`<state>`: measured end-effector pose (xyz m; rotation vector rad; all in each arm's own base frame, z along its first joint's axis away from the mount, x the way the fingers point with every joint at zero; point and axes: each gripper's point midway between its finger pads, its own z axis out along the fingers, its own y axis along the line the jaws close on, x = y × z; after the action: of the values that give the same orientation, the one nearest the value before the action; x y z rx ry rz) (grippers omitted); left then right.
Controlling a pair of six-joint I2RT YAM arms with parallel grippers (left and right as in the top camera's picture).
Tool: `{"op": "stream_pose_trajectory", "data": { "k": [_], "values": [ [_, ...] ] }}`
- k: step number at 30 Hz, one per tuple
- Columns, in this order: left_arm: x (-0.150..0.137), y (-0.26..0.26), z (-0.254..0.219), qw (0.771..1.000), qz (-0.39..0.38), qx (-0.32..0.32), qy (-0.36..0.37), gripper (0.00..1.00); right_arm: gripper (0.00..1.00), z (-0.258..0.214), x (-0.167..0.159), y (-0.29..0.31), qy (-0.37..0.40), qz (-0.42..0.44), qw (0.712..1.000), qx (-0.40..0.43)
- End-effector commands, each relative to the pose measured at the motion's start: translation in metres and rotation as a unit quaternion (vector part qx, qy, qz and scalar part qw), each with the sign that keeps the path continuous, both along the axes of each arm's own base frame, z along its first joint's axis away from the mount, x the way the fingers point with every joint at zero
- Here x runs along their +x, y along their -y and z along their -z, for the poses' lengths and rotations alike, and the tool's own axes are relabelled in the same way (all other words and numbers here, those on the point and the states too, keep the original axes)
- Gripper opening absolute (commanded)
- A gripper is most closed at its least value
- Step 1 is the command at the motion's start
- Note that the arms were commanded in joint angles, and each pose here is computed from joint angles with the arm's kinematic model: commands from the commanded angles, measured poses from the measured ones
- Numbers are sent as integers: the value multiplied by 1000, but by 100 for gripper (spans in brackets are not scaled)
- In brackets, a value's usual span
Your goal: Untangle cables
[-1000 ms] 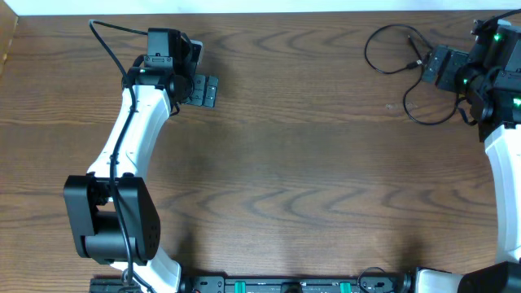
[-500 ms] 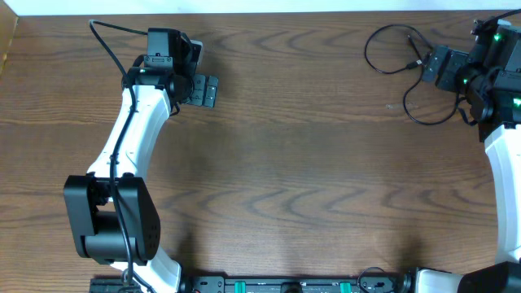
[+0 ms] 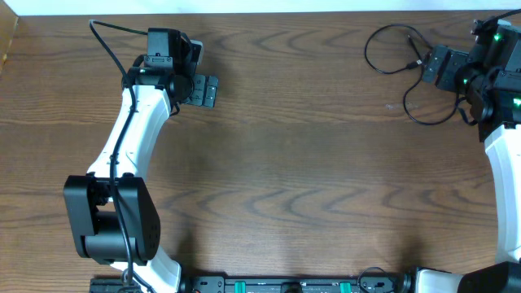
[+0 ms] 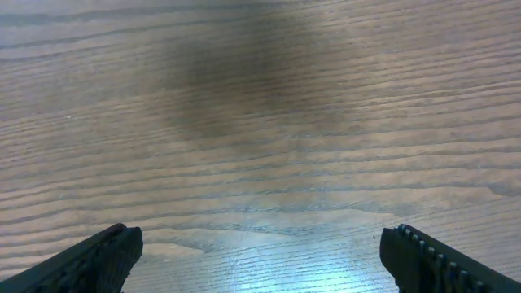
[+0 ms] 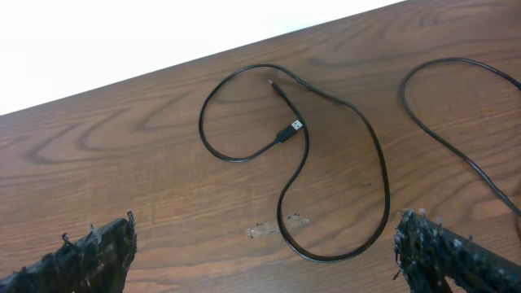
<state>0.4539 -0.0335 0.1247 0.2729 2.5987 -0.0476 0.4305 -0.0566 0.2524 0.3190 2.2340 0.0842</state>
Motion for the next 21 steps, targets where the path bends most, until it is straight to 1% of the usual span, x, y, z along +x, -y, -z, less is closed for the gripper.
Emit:
{"op": "stream_pose_trajectory", "data": {
  "k": [1,16,21],
  "values": [
    [-3,-1,4,1000,-4,3,-6,98,99,-3,-1,-3,3,-6,1000,-1],
    [-4,2,6,1000,0,-4,-9,98,99,-3,-1,-3,3,-6,1000,-1],
    [4,10,-1,999,13,-26,12,98,99,-3,-1,-3,3,-6,1000,-1]
  ]
}}
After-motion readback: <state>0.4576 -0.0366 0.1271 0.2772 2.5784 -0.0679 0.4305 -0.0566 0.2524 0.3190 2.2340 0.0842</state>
